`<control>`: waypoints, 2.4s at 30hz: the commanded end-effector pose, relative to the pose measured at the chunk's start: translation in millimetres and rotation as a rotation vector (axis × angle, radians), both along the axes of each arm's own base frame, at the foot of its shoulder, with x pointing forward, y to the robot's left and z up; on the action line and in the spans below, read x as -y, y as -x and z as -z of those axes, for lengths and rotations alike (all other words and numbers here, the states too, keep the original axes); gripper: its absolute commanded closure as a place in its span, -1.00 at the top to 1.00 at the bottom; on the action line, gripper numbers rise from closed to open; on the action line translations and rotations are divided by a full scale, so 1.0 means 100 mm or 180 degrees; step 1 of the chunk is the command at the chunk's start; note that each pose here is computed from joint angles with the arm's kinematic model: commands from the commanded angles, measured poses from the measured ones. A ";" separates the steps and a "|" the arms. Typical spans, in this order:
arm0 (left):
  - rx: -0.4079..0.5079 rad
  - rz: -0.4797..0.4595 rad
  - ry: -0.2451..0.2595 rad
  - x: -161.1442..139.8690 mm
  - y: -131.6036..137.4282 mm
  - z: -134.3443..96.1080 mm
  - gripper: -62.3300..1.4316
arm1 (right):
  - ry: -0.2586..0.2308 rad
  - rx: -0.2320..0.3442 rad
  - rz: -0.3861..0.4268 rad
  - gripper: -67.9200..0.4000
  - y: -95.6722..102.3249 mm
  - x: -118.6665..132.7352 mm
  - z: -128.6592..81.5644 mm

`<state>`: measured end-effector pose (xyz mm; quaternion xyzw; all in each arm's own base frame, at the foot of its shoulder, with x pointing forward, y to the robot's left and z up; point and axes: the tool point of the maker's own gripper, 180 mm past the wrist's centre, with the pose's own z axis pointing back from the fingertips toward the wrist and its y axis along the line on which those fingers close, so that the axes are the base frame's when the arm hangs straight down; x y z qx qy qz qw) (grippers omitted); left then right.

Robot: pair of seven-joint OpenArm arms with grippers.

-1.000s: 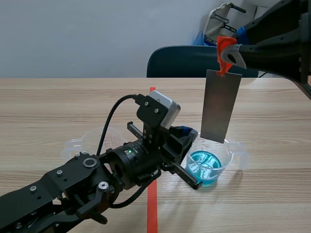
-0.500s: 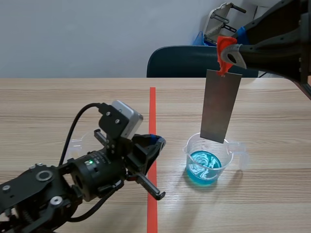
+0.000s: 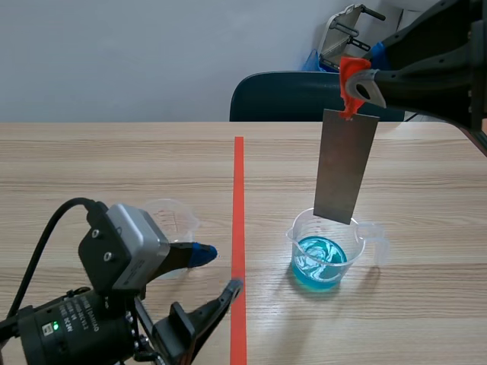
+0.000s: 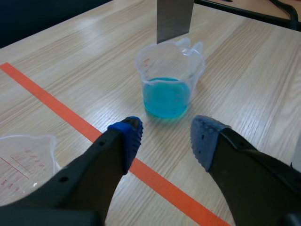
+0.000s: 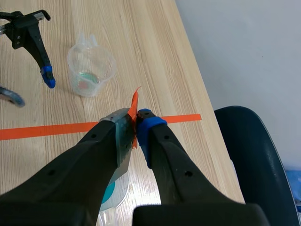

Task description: Do the redox reaction experiment

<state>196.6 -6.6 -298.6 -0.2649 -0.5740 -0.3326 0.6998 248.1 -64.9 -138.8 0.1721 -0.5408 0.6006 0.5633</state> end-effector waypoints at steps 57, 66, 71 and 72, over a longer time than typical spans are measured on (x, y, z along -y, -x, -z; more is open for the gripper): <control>0.0179 0.0064 -0.0004 0.06 0.07 -0.06 1.00 | -0.0078 0.0077 -0.0032 -0.96 0.00 -0.03 -0.10; 0.0177 0.0064 -0.0006 0.05 0.07 -0.06 1.00 | -0.0080 0.0076 -0.0033 -0.96 0.00 -0.03 -0.10; 0.0177 0.0064 -0.0006 0.05 0.07 -0.06 1.00 | -0.0080 0.0076 -0.0033 -0.96 0.00 -0.03 -0.10; 0.0177 0.0064 -0.0006 0.05 0.07 -0.06 1.00 | -0.0080 0.0076 -0.0033 -0.96 0.00 -0.03 -0.10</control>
